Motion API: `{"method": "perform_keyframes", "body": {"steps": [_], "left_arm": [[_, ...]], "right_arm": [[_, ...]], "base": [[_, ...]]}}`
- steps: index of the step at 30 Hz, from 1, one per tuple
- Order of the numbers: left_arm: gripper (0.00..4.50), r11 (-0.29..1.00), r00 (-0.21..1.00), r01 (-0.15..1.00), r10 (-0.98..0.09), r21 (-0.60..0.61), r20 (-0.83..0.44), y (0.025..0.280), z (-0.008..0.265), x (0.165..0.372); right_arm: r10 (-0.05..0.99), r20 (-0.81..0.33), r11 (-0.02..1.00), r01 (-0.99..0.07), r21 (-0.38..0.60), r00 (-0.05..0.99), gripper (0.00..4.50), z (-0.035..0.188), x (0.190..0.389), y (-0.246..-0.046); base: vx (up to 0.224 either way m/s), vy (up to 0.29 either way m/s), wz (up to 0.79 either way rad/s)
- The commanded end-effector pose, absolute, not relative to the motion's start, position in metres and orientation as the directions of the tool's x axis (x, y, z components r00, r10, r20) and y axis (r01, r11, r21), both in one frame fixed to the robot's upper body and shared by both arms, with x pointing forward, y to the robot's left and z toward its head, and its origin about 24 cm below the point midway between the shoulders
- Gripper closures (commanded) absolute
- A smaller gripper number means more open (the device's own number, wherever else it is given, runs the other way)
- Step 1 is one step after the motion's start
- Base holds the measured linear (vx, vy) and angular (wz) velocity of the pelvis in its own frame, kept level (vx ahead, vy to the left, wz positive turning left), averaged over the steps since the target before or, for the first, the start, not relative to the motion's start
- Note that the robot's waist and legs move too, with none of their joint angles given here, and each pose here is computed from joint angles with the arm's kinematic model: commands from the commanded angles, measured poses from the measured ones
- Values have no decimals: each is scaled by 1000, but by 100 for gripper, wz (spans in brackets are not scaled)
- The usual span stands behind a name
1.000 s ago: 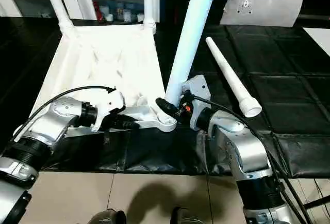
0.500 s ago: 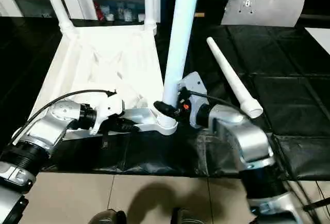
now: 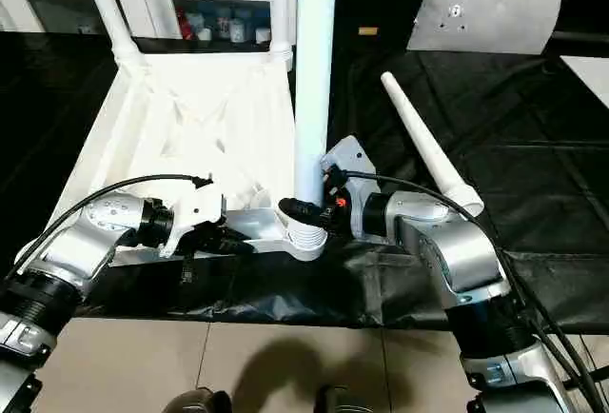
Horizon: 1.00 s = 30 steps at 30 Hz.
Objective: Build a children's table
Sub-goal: Insert table leg to table base
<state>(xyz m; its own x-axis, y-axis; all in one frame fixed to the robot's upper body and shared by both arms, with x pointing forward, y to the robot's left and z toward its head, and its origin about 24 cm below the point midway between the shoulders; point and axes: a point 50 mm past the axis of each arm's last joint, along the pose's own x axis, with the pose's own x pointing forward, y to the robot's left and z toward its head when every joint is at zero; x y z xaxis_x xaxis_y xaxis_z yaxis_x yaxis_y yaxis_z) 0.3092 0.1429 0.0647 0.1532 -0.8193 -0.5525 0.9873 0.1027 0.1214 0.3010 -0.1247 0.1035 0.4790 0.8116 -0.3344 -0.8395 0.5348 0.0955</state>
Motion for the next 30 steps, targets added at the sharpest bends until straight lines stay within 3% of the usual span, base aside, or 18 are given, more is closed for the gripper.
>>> {"method": "perform_keyframes", "body": {"steps": [1, 9, 12, 18, 22, 30], "left_arm": [[450, 56, 118, 990, -825, 127, -553, 135, 65, 305], [450, 161, 203, 979, -841, 126, -502, 139, 68, 314], [450, 165, 206, 978, -842, 125, -499, 139, 69, 315], [450, 200, 234, 972, -852, 121, -468, 137, 72, 320], [450, 199, 231, 973, -853, 118, -469, 136, 72, 320], [450, 151, 193, 981, -847, 124, -496, 136, 70, 315]], "right_arm": [[786, -394, 567, -810, 152, 476, 260, 85, 299, -131], [792, -281, 609, -735, 299, 542, 260, 65, 290, -143], [790, -275, 612, -732, 300, 549, 260, 62, 288, -144], [772, -265, 631, -747, 211, 577, 260, 50, 276, -137], [759, -344, 606, -793, 65, 553, 260, 39, 272, -135], [791, -383, 526, -850, 24, 478, 261, 37, 276, -129]], "base": [[0, 0, 0], [0, 0, 0], [0, 0, 0], [0, 0, 0], [0, 0, 0], [0, 0, 0]]}}
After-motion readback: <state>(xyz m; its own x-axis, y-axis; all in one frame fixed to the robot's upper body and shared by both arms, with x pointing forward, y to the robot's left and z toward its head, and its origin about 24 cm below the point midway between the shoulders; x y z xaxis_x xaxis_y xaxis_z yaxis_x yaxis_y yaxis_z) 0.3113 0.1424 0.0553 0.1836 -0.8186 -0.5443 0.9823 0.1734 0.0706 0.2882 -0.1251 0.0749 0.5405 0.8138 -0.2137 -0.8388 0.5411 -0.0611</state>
